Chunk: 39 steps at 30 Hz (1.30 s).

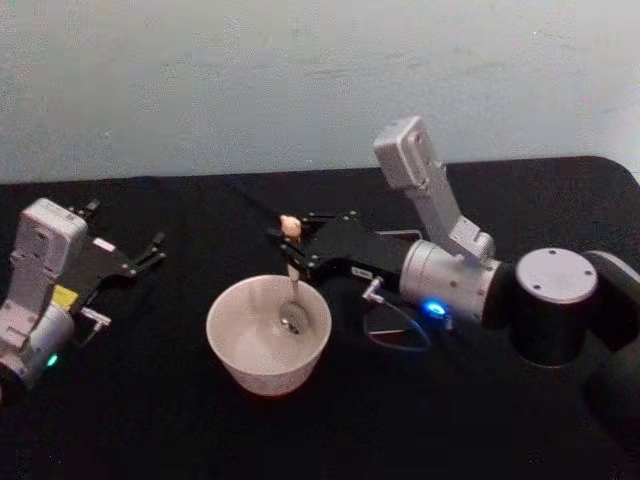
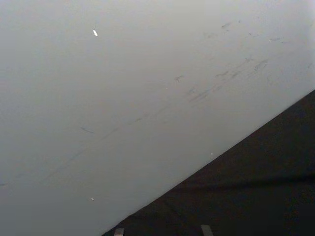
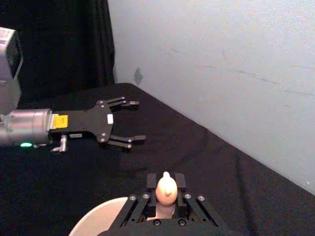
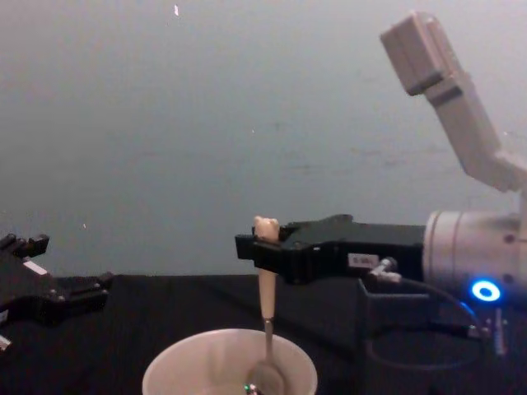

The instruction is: Pick up the stirring spoon with one hand, stir inside the cup, then place it back in its original position.

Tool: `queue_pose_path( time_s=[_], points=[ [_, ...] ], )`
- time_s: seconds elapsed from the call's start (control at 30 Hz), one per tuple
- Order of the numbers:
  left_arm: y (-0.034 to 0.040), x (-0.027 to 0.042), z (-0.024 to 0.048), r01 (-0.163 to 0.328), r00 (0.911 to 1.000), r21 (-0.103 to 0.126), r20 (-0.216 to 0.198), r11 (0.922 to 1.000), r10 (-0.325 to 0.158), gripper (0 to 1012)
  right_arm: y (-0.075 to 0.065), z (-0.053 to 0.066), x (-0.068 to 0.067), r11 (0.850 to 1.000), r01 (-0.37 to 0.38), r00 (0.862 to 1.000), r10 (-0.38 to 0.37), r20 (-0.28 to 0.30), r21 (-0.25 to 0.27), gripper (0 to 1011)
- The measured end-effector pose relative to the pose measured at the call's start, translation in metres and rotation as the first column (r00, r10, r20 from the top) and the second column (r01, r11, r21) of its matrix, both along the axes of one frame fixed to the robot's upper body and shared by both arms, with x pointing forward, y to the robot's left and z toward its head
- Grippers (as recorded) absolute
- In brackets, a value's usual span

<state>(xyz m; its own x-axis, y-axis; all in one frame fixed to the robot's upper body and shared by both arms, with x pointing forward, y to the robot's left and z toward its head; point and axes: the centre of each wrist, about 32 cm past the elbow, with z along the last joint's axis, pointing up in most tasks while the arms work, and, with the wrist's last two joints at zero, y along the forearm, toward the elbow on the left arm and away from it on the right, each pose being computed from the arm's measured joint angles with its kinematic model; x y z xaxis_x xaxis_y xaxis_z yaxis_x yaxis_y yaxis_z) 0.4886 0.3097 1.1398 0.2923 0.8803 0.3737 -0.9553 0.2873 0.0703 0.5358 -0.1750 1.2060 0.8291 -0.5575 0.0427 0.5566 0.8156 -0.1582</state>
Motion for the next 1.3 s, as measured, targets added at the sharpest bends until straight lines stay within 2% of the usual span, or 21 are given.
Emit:
queue_pose_path(
  time_s=[0.17,0.5,0.93,1.3],
  points=[
    [0.0000,0.0000,0.0000,0.000,1.0000,0.000,0.000,1.0000,0.000,1001,-0.007,-0.001,-0.010,1.000,-0.020,1.000,0.020,-0.011,0.001,214],
    [0.0000,0.0000,0.0000,0.000,1.0000,0.000,0.000,1.0000,0.000,1001,-0.008,-0.001,-0.026,0.998,-0.069,0.997,0.069,-0.036,0.014,214],
    [0.0000,0.0000,0.0000,0.000,1.0000,0.000,0.000,1.0000,0.000,1001,-0.001,0.006,-0.024,0.997,-0.063,0.997,0.064,-0.032,0.038,214],
    [0.0000,0.0000,0.0000,0.000,1.0000,0.000,0.000,1.0000,0.000,1001,-0.003,0.014,-0.020,0.998,-0.035,0.999,0.036,-0.020,0.060,214]
  ],
)
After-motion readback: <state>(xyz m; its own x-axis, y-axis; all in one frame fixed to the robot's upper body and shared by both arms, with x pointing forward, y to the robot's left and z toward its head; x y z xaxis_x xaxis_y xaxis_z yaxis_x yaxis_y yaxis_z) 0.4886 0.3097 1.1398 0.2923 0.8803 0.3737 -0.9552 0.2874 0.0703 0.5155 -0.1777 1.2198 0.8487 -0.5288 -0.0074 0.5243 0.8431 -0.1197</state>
